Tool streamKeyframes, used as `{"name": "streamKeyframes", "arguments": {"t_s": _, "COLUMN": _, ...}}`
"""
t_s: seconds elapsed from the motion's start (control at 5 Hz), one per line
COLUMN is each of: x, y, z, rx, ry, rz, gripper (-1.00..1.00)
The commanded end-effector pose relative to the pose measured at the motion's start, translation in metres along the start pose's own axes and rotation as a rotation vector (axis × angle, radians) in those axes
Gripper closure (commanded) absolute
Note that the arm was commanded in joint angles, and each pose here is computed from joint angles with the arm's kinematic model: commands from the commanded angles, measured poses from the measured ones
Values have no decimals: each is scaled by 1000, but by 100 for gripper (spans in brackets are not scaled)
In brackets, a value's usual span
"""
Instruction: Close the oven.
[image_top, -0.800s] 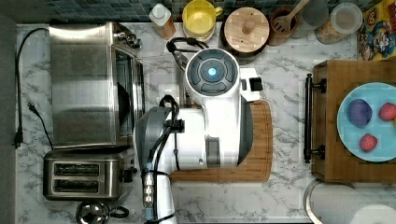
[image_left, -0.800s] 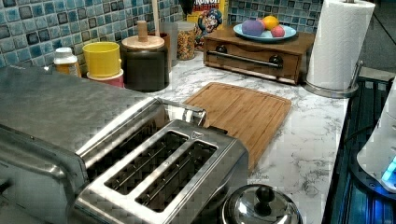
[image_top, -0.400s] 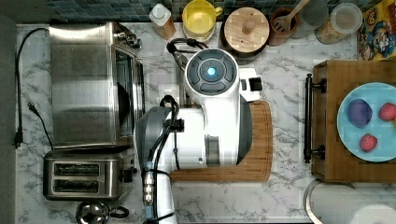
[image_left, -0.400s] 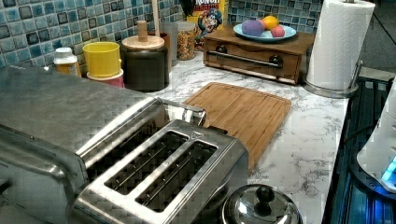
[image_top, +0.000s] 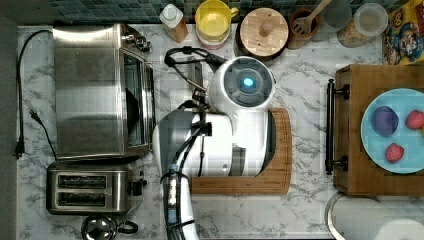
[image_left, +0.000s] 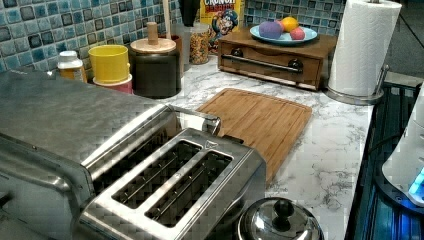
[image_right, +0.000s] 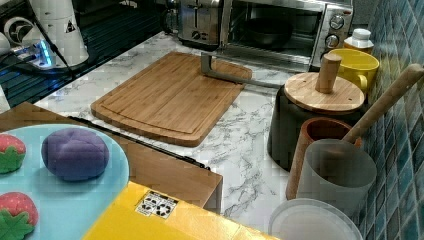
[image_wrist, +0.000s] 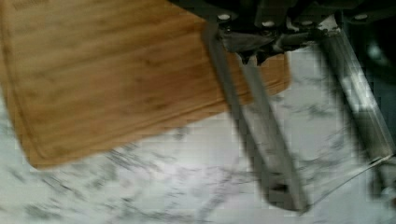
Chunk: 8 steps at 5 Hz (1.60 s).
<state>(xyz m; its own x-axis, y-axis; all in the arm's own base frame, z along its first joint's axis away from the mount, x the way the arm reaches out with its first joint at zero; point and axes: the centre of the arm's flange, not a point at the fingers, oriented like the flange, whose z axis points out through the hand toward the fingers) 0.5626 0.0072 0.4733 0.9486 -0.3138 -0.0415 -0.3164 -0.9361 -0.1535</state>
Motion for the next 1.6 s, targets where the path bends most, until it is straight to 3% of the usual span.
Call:
{"name": "streamKeyframes", "arguments": {"t_s": 0.2, "x": 31, "y": 120, "z": 29, "rx": 290, "ry": 39, "rz": -130, "gripper": 100}}
{"name": "streamKeyframes", "arguments": {"t_s": 0.4, "x": 50, "y": 106, "z": 60, "rx": 421, "ry": -49, "rz": -316, "gripper": 100}}
{"name": "streamKeyframes", "arguments": {"t_s": 0.6, "x": 52, "y": 82, "z": 91, "rx": 461, "ry": -99, "rz": -436, "gripper": 100}}
{"name": "streamKeyframes", "arguments": {"t_s": 0.8, "x": 42, "y": 67, "z": 120, "rx": 491, "ry": -66, "rz": -532, "gripper": 100}}
{"name": "streamKeyframes", "arguments": {"t_s": 1.0, "x": 39, "y": 71, "z": 131, "rx": 546, "ry": 59, "rz": -538, "gripper": 100}}
{"name": "streamKeyframes", "arguments": {"t_s": 1.2, "x": 41, "y": 68, "z": 150, "rx": 508, "ry": 106, "rz": -542, "gripper": 100}}
{"name": "streamKeyframes", "arguments": {"t_s": 1.4, "x": 51, "y": 61, "z": 185, "rx": 461, "ry": 34, "rz": -537, "gripper": 100}}
{"name": "streamKeyframes", "arguments": {"t_s": 1.6, "x": 53, "y": 56, "z": 207, "rx": 411, "ry": 20, "rz": -514, "gripper": 100}}
